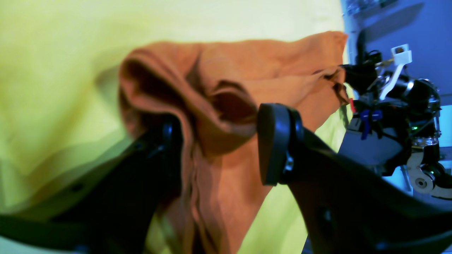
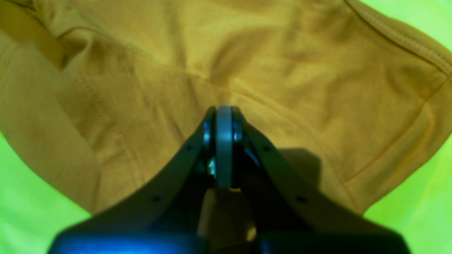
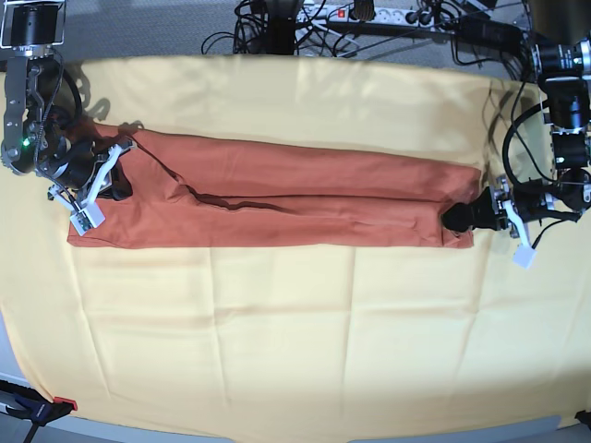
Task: Fold the T-shirt properly
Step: 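Grasp the strip end with the right gripper, bring left gripper to other end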
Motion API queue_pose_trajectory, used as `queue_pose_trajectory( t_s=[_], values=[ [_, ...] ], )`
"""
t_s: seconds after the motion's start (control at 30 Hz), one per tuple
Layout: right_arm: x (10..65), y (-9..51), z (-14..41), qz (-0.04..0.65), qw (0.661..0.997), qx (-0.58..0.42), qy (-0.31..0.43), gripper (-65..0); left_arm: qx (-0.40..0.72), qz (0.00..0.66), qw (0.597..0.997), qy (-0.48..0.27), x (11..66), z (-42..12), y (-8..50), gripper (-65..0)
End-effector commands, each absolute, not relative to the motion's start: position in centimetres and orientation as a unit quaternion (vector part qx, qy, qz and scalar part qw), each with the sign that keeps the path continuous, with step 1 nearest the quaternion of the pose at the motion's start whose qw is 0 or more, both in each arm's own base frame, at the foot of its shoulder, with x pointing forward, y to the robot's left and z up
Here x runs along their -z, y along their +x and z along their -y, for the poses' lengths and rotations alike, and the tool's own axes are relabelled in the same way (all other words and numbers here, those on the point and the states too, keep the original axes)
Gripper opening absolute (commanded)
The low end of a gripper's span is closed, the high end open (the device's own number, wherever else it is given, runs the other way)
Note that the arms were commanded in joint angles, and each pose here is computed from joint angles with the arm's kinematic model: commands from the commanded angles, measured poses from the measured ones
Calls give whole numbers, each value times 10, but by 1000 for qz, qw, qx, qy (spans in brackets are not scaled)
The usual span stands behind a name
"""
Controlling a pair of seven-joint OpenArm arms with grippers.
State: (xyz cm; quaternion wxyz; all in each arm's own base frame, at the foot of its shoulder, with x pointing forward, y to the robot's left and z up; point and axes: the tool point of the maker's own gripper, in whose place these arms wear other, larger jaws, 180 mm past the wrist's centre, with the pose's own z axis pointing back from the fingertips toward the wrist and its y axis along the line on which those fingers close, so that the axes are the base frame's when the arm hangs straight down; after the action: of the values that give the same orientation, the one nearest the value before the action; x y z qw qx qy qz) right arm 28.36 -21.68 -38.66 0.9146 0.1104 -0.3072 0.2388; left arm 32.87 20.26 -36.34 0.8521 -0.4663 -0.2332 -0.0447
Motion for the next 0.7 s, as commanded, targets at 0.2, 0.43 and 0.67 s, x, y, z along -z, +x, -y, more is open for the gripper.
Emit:
queue_pose_trajectory(
  t_s=[0.2, 0.43, 0.67],
  values=[
    [383, 287, 226, 304, 917, -241, 92, -650, 51, 211, 853, -474, 366, -194, 324, -438],
    [383, 286, 226, 304, 917, -241, 92, -650, 57, 232, 862, -447, 348, -221, 336, -289],
    [383, 287, 226, 304, 917, -241, 93, -650, 60, 245, 884, -392, 328, -265, 344, -289]
  ],
)
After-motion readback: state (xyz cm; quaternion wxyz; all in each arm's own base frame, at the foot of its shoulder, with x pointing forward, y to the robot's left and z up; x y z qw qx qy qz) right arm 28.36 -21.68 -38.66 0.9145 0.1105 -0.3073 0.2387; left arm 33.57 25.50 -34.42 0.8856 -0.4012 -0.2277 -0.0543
